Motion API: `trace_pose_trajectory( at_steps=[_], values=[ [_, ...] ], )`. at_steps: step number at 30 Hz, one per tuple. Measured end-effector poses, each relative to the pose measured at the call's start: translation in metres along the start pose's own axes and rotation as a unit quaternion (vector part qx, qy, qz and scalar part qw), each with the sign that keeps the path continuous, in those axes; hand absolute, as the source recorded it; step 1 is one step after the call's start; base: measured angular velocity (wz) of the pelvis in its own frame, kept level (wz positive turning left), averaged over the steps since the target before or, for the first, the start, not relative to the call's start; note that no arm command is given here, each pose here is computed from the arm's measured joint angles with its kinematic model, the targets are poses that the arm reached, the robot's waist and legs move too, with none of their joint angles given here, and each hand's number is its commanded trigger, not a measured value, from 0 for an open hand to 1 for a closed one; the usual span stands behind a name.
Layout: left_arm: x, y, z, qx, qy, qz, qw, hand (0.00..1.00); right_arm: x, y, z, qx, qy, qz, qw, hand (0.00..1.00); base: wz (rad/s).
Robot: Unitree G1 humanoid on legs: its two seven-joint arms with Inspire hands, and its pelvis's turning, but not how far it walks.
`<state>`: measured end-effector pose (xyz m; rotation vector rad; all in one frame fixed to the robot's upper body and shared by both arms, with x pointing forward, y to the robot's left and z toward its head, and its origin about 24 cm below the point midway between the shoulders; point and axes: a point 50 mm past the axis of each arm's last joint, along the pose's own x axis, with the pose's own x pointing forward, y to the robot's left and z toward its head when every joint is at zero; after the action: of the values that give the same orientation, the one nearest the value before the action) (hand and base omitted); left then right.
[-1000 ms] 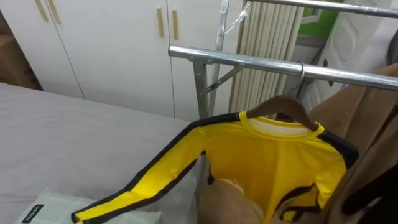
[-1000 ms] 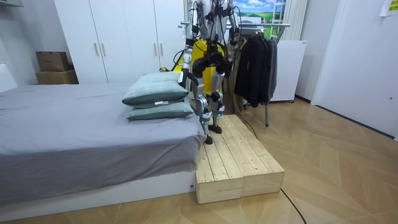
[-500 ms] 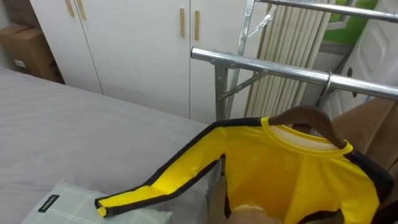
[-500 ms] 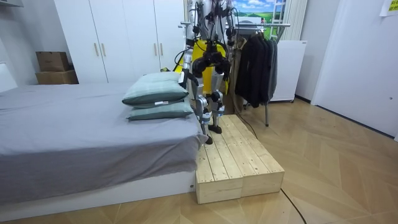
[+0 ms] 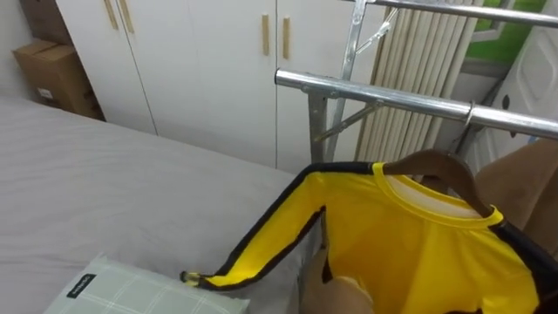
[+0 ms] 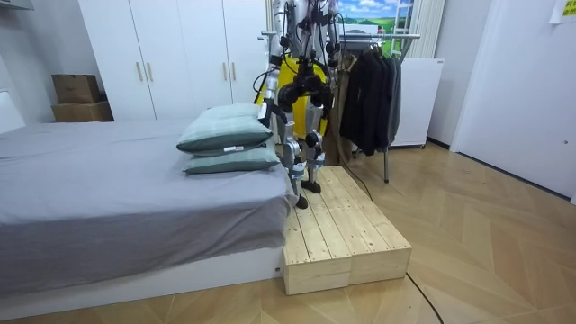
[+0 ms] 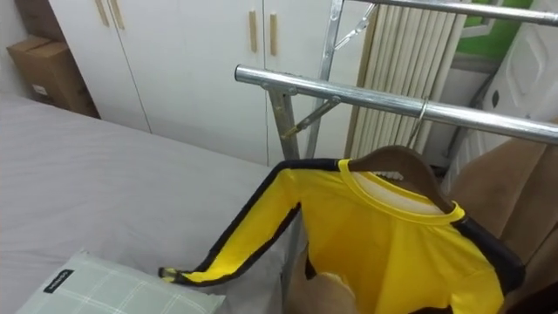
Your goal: Hang clothes
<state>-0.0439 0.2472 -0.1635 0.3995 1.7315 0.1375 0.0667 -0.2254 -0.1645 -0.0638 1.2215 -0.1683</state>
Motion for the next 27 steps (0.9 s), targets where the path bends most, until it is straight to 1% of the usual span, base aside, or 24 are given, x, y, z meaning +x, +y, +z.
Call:
trace_pose_trajectory(
  at_steps=[5, 9, 17, 27],
  values=[
    [0.000, 0.000, 0.001, 0.000, 0.000, 0.000, 1.000, 0.00, 0.000, 0.000, -0.005, 0.040, 0.009, -0.001, 0.999, 0.00, 0.03],
    [0.000, 0.000, 0.003, 0.000, 0.002, -0.001, 1.000, 0.00, 0.000, 0.002, -0.009, 0.063, 0.020, 0.014, 0.998, 0.00, 0.00],
    [0.000, -0.001, 0.001, 0.000, 0.005, -0.013, 1.000, 0.00, 0.000, 0.002, -0.008, 0.041, 0.022, 0.015, 0.999, 0.00, 0.00],
    [0.000, -0.001, 0.003, -0.002, 0.004, -0.020, 1.000, 0.00, 0.001, 0.002, -0.004, 0.038, 0.027, 0.016, 0.999, 0.00, 0.03]
  ],
)
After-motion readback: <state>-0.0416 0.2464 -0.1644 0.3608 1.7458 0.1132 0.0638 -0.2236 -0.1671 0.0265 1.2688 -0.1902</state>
